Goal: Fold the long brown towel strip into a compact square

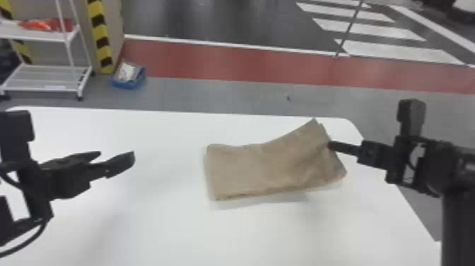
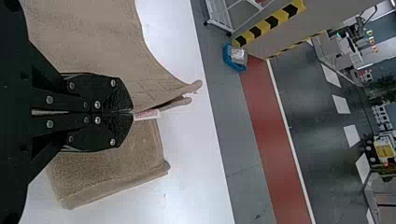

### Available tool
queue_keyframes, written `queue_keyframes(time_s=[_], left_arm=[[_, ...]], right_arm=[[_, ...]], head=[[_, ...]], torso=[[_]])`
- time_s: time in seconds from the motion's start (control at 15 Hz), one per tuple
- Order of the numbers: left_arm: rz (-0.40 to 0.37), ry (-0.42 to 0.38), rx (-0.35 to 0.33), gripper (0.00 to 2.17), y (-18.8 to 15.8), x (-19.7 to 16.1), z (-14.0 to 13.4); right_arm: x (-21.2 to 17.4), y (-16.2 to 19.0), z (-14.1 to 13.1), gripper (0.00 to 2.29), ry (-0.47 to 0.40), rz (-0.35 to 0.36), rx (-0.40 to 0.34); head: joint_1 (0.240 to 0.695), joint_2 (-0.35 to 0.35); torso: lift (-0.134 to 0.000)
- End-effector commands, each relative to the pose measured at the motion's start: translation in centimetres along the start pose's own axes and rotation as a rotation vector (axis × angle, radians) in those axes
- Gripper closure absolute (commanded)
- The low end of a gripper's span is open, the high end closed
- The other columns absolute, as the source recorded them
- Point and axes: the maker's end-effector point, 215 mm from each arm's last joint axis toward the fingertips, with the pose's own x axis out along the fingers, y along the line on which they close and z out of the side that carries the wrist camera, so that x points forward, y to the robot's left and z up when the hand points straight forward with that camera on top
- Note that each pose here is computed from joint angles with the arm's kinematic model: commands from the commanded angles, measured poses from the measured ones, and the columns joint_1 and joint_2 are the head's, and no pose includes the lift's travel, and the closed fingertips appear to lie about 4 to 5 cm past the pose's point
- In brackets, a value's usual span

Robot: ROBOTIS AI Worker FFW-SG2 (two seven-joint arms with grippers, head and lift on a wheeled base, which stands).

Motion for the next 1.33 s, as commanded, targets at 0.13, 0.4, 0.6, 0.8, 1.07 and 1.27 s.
queue_keyframes(time_s=[0.13,0.4,0.6,0.8,1.07,1.27], left_arm=[[0.005,-0.001,0.005,0.04,0.2,0.0,0.1],[0.007,0.005,0.008,0.04,0.3,0.5,0.1],[0.009,0.005,0.008,0.04,0.5,0.5,0.2],[0.01,0.003,0.011,0.04,0.6,0.6,0.5],[0.011,0.008,0.008,0.04,0.7,0.7,0.2],[0.007,0.017,0.005,0.04,0.4,1.1,-0.3]], right_arm=[[1.4,-1.8,-0.4,1.4,0.025,-0.032,0.004],[2.1,-0.2,-1.2,1.4,0.011,0.018,0.018],[0.7,0.7,1.1,1.4,-0.016,0.026,0.011],[-1.1,0.2,3.0,1.4,-0.053,0.021,0.024],[-2.1,-3.2,2.5,1.4,-0.053,-0.015,0.068],[-0.7,-3.9,0.8,1.32,0.0,-0.028,0.07]], head=[[0.695,-0.238],[0.695,-0.239],[0.695,-0.227],[0.695,-0.225],[0.695,-0.247],[0.695,-0.272]], torso=[[-0.124],[-0.124],[-0.124],[-0.124],[-0.124],[-0.124]])
